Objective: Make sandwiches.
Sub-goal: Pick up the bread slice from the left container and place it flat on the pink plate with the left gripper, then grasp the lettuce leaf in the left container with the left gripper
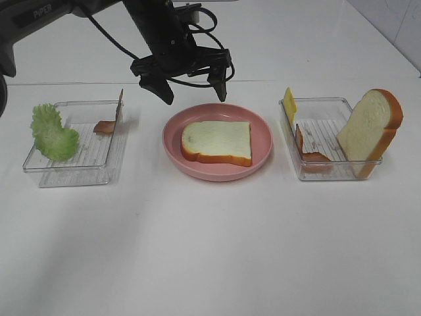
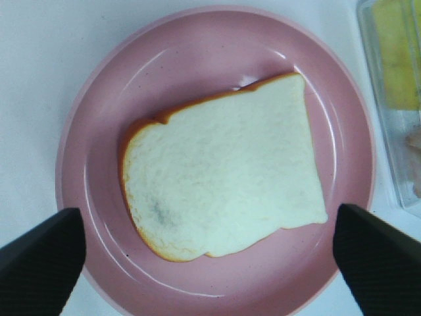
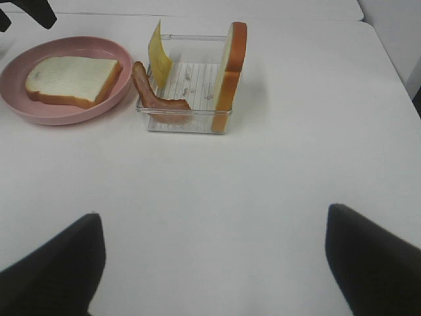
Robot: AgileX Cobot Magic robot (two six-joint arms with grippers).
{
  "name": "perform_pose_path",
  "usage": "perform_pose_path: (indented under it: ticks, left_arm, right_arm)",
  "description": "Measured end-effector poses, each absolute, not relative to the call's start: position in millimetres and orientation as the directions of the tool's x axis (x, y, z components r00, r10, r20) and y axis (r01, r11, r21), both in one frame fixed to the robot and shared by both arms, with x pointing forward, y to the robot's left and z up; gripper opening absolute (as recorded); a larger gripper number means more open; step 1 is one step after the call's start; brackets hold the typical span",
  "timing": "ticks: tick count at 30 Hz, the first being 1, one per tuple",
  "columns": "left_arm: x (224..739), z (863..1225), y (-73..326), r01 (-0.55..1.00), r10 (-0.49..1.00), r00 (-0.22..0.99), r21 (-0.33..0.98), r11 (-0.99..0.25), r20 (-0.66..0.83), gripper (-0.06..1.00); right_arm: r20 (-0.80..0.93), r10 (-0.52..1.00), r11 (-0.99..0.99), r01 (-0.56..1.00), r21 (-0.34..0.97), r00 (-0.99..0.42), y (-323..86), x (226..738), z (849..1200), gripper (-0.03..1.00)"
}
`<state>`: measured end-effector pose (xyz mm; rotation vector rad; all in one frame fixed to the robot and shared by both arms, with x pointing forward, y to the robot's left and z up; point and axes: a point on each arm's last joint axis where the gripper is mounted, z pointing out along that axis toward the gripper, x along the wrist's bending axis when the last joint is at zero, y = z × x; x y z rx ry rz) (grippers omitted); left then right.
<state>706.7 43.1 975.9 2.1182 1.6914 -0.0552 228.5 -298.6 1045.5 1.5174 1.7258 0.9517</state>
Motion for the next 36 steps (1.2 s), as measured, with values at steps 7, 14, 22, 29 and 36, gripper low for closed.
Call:
perform_pose_path:
  ticks: [7,14,22,29,36]
  left_arm:
    - [694.7,1016.7,47.0,0.911,0.898,0.32,0.359,-0.203,-0.303,0.95]
    - [662.6,1075.6,95.6,0.903,0.928,0.29,0.388,-0.185,-0.234,0.95]
    - [649.3,1080.4,204.7,0.943,0.984,0.125,0.324,-0.077,-0.13,0.95]
    - [660.6,1065.8,256.6,0.958,0.994,0.024,0.288,0.009,-0.111,0.95]
    - [678.7,1016.7,284.5,0.982,0.998,-0.035,0.183,0.043,-0.049,0.95]
  right_arm:
    - [-0.004,0.992,0.07,0.526,0.847,-0.126,-298.6,228.5,1045.5,0.82]
    - [-0.004,0.992,0.07,0.526,0.847,-0.126,-298.6,228.5,1045.5,0.82]
    - [-0.004,0.992,0.07,0.526,0.847,-0.126,-298.6,228.5,1045.5,0.82]
    - [-0.004,0.992,0.07,0.526,0.847,-0.126,-298.6,228.5,1045.5,0.82]
    - [-0.004,0.992,0.07,0.526,0.847,-0.126,-298.6,228.5,1045.5,0.82]
